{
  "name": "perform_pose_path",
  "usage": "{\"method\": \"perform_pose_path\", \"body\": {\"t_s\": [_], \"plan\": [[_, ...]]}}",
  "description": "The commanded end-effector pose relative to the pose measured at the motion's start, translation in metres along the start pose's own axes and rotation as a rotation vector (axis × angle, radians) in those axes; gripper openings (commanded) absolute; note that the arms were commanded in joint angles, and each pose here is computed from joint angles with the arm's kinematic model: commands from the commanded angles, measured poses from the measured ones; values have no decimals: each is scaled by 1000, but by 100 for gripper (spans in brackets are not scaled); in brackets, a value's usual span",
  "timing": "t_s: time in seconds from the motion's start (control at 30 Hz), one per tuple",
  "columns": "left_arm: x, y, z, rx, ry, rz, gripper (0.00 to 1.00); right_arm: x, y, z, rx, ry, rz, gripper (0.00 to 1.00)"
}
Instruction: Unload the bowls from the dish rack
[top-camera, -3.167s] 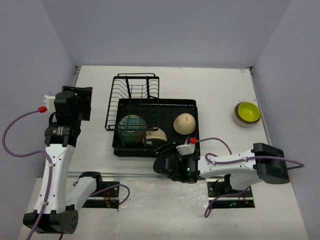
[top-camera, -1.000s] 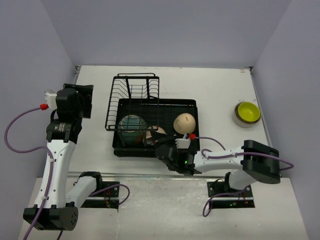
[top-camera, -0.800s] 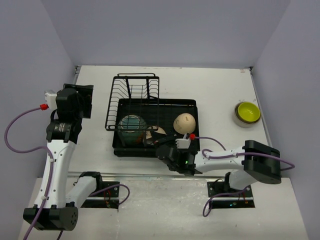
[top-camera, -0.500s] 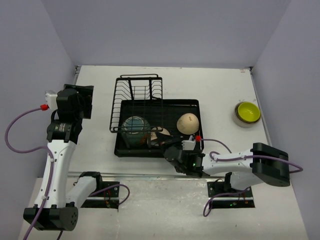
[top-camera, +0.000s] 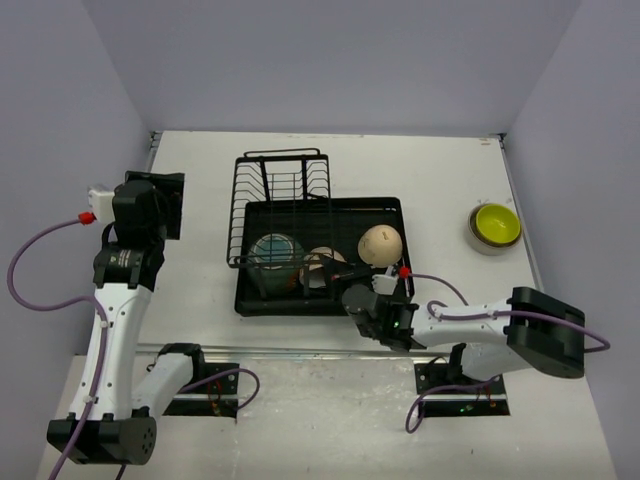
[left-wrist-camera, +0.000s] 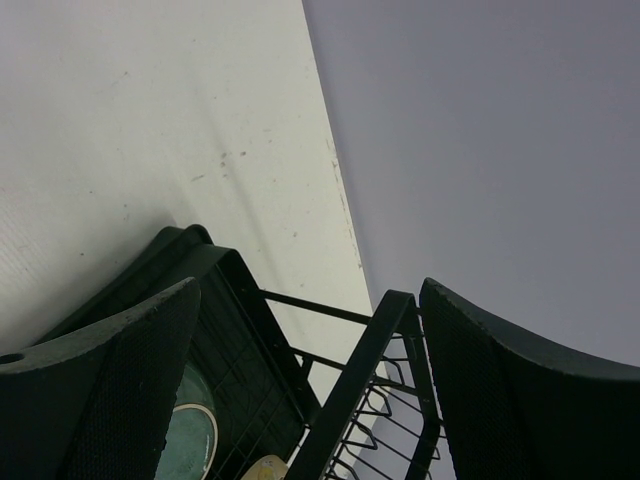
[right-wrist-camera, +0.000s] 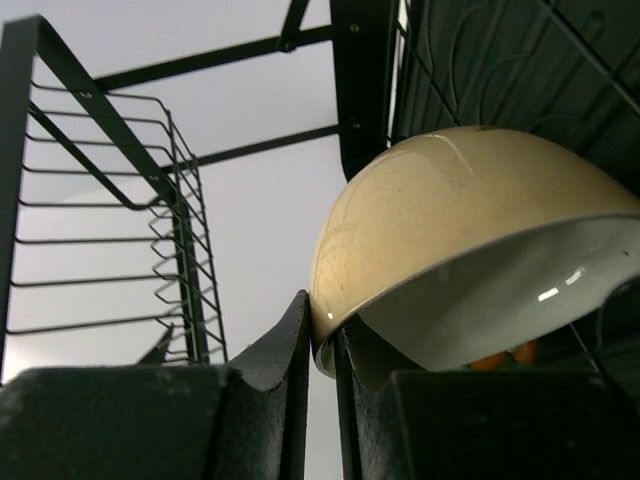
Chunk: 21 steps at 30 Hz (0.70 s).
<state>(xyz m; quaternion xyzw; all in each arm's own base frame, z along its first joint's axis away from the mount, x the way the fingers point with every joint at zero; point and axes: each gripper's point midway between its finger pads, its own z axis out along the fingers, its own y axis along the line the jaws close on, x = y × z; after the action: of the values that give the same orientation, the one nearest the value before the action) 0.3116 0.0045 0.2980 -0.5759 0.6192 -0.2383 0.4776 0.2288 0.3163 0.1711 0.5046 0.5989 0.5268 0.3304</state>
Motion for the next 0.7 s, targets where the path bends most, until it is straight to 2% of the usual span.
{"method": "perform_pose_path", "body": {"t_s": [0.0, 0.17, 0.4, 0.67], "plan": [[-9, 1, -2, 0, -44, -13, 90, -1, 35, 7, -63, 38, 490, 0], [-11, 3, -2, -4, -56, -14, 90, 10, 34, 16, -88, 68, 527, 0], [-14, 9, -2, -18, -76, -16, 91, 12, 59, 18, -151, 108, 540, 0], [-13, 12, 1, -26, -79, -32, 91, -5, 76, 7, -200, 87, 459, 0]]}}
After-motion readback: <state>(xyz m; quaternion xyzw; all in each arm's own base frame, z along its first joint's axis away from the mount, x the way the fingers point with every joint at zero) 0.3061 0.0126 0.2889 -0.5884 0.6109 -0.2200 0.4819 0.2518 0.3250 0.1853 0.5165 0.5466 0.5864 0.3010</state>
